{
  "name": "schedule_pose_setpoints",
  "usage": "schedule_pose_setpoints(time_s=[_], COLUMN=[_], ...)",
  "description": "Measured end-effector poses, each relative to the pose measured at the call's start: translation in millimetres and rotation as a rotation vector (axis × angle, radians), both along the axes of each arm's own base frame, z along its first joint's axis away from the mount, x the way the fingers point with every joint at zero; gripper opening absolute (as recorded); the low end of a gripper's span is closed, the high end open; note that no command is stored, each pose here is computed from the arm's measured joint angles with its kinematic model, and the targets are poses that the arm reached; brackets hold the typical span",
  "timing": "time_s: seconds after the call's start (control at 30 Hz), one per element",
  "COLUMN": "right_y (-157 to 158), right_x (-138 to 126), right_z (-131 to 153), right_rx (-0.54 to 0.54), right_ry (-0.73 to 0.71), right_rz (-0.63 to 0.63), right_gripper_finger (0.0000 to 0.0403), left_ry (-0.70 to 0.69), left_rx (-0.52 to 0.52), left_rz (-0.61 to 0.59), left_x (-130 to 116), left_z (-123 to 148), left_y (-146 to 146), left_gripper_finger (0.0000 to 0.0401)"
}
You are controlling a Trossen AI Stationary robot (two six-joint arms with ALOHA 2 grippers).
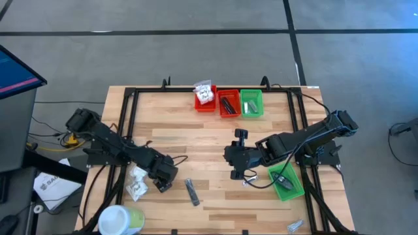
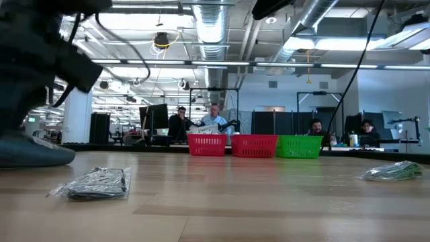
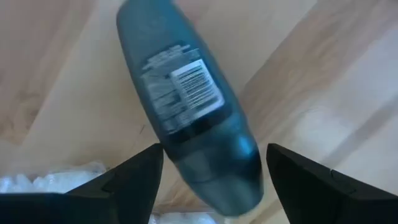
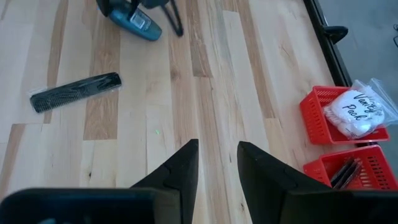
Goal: Pick & Place Travel size toiletries
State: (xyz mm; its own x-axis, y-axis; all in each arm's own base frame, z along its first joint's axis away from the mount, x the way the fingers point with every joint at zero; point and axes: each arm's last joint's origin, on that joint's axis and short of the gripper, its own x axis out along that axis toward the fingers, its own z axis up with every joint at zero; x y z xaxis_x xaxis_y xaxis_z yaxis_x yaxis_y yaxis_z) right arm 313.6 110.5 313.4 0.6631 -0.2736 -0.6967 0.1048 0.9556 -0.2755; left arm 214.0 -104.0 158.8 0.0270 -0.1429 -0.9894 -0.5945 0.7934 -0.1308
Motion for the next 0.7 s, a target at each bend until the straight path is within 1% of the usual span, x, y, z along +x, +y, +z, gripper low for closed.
schedule_pose_setpoints(time_s=[0.2,0.37,0.5,0.6,0.7], right_y=[0,0,0,0,0], right_x=[0,0,0,0,0], right_z=[0,0,0,0,0], right_rx=[0.003,0.004,0.007,0.012,0.012], right_ry=[-0.001,-0.002,-0.003,-0.005,-0.005], right_rz=[-0.003,-0.005,-0.008,-0.012,-0.012], right_gripper_finger=[0.0103,0.0103,0.0103,0.0103,0.0103], left_ry=[0.033,0.007,-0.017,-0.017,-0.011], left_rx=[0.014,0.029,0.044,0.045,0.047], left_rz=[-0.038,-0.075,-0.079,-0.069,-0.061], left_x=[4,7,8,5,2], left_z=[-13,-14,-16,-21,-25], left_y=[-2,-2,0,4,7], left_gripper_finger=[0.0281,0.0281,0.0278,0.0266,0.0241])
